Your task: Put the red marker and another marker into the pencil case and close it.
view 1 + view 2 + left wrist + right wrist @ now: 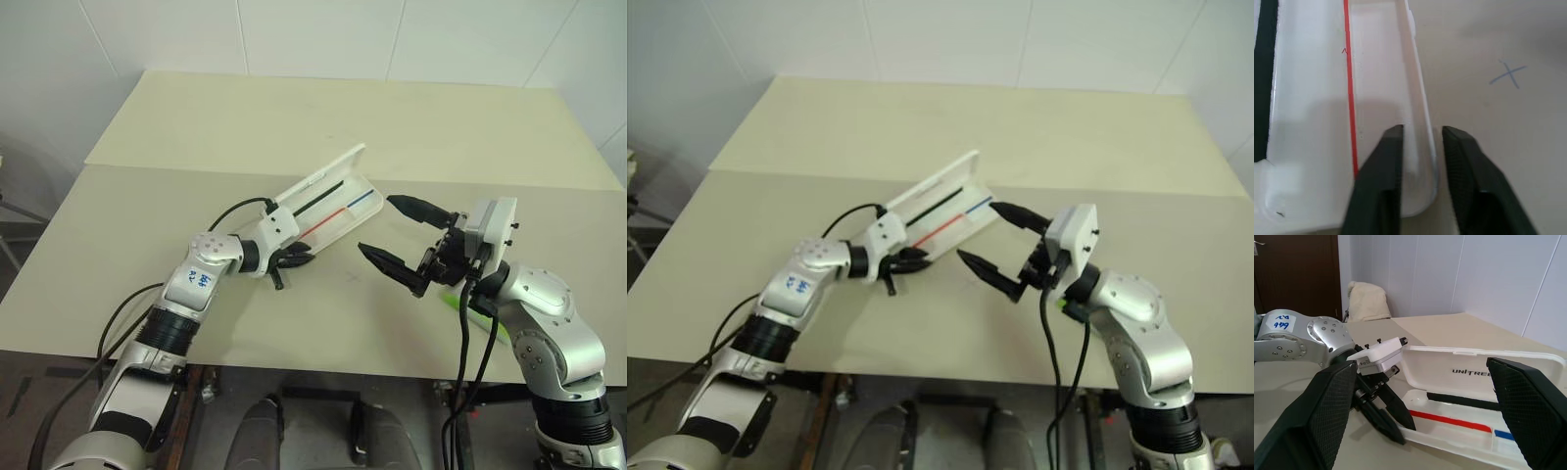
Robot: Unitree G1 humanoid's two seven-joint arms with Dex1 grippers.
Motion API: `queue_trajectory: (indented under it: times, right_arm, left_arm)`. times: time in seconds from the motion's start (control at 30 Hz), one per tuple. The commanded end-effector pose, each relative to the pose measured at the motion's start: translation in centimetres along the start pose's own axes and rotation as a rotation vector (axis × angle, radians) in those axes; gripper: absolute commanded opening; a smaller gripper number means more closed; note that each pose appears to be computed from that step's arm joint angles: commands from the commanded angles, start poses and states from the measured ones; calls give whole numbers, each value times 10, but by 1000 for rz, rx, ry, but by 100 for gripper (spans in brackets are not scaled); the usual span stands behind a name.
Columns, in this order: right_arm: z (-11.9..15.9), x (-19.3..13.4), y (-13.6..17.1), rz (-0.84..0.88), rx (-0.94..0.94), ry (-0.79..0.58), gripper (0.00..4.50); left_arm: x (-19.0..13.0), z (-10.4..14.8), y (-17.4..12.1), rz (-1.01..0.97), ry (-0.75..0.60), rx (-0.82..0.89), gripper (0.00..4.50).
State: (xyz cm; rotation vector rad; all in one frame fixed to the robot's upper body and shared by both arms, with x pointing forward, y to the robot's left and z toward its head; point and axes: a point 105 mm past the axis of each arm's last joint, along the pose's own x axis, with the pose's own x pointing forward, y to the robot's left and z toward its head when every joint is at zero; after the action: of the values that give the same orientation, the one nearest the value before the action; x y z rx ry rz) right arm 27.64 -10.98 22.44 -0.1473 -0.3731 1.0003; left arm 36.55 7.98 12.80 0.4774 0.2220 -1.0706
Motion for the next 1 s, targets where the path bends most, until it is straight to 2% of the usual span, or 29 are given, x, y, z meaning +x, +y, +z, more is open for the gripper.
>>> queue_trajectory:
  times: [0.03, 0.13, 0.23, 0.4, 0.67, 1.0]
  right_arm:
    - [13, 3, 2, 7, -41, -42, 450]
    - [13, 3, 1, 6, -41, -41, 450]
    - [11, 2, 0, 10, -38, -27, 450]
    - [1, -15, 0, 46, -14, 65, 450]
    - [-9, -55, 1, 103, -5, 240, 450]
    - [-3, -70, 4, 111, 0, 292, 450]
  left_arm:
    - [-1, -15, -1, -15, 66, -19, 1]
    - [-2, -13, -4, -45, 66, -15, 1]
    - [-7, -7, -20, -162, 67, 16, 1]
    - [-23, 4, -39, -317, 71, 98, 1]
    - [-29, 5, -49, -399, 86, 169, 1]
    - [-13, 0, -56, -440, 95, 189, 1]
